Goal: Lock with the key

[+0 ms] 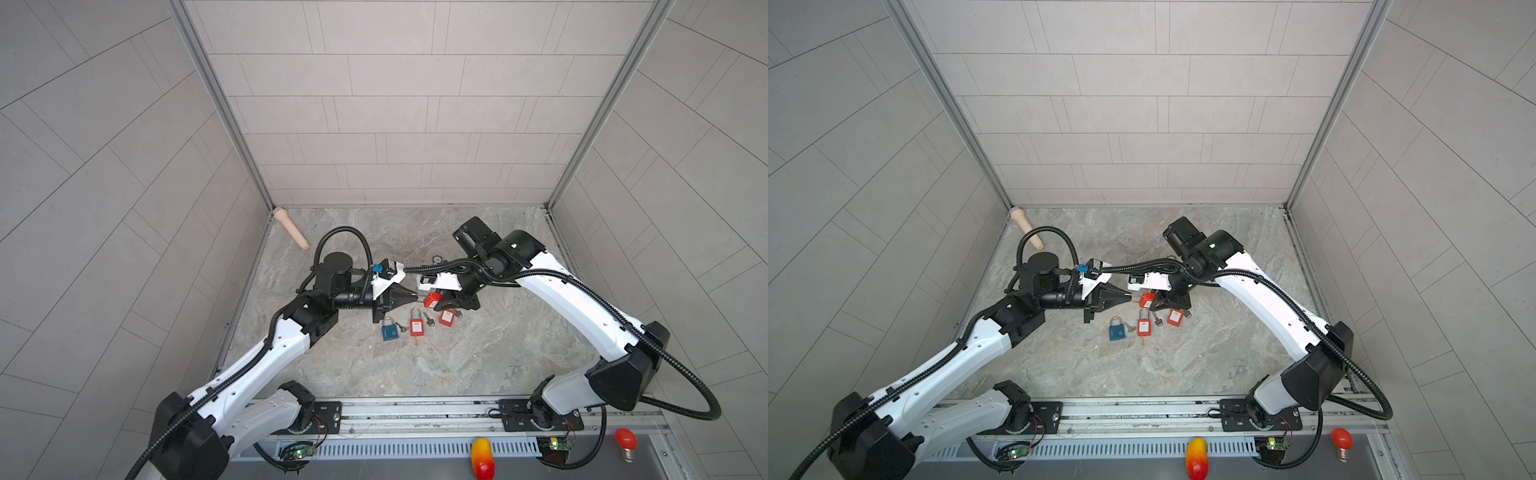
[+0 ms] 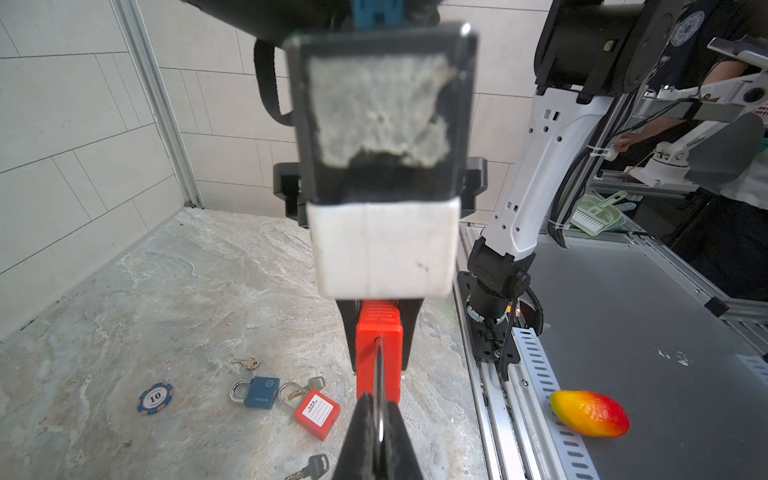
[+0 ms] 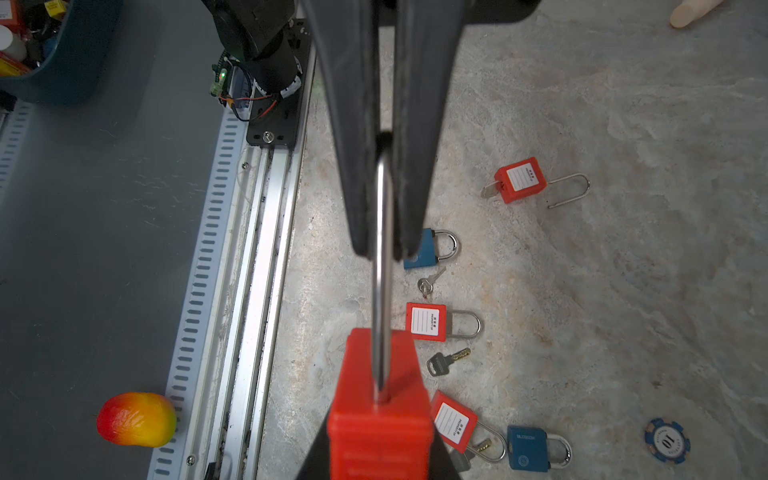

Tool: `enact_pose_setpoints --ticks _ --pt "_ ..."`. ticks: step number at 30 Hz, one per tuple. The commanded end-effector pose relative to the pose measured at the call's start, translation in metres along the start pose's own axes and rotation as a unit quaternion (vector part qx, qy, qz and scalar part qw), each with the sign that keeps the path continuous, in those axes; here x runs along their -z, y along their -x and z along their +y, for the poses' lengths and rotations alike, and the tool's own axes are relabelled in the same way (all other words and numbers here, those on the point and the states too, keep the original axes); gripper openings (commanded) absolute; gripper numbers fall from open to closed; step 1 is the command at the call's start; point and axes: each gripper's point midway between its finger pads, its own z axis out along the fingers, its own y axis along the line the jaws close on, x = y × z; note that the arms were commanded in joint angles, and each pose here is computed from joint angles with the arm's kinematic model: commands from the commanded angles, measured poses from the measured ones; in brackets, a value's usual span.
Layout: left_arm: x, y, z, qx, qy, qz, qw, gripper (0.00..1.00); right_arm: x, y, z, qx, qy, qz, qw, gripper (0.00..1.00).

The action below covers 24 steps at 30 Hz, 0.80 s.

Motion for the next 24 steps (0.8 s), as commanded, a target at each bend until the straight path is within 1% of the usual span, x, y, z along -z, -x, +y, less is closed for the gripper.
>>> enact_pose_setpoints --ticks 1,4,8,11,14,17,21,24 --pt "-0.002 0.008 -0.006 -0.039 -0.002 -0.008 0.999 0.00 0.006 0.023 0.002 0.029 0.006 -0.044 0.999 0.09" --pt "-0.007 0.007 -0.003 -0.028 0.001 -0.013 1.000 0.00 0.007 0.029 -0.003 0.038 -0.003 -0.054 0.998 0.08" --pt "-0.013 0.010 0.002 0.003 -0.001 -0.040 0.999 0.00 0.007 0.032 -0.015 0.051 -0.029 -0.051 0.997 0.07" --pt "-0.019 0.003 0.003 0.026 -0.013 -0.035 0.999 0.00 0.007 0.033 -0.023 0.058 -0.048 -0.047 0.996 0.08" --pt "-0.024 -0.003 0.004 0.034 -0.018 -0.028 0.999 0.00 0.009 0.038 -0.030 0.066 -0.063 -0.053 0.994 0.07" --pt "-0.028 -0.008 0.004 0.038 -0.022 -0.026 0.999 0.00 0.009 0.044 -0.033 0.070 -0.065 -0.061 0.994 0.09" --pt "-0.028 -0.004 0.007 0.040 -0.020 -0.040 0.998 0.00 0.011 0.040 -0.034 0.072 -0.066 -0.041 0.994 0.15" --pt "-0.026 0.000 0.011 0.038 -0.018 -0.050 0.998 0.00 0.014 0.031 -0.034 0.067 -0.074 -0.025 0.995 0.31"
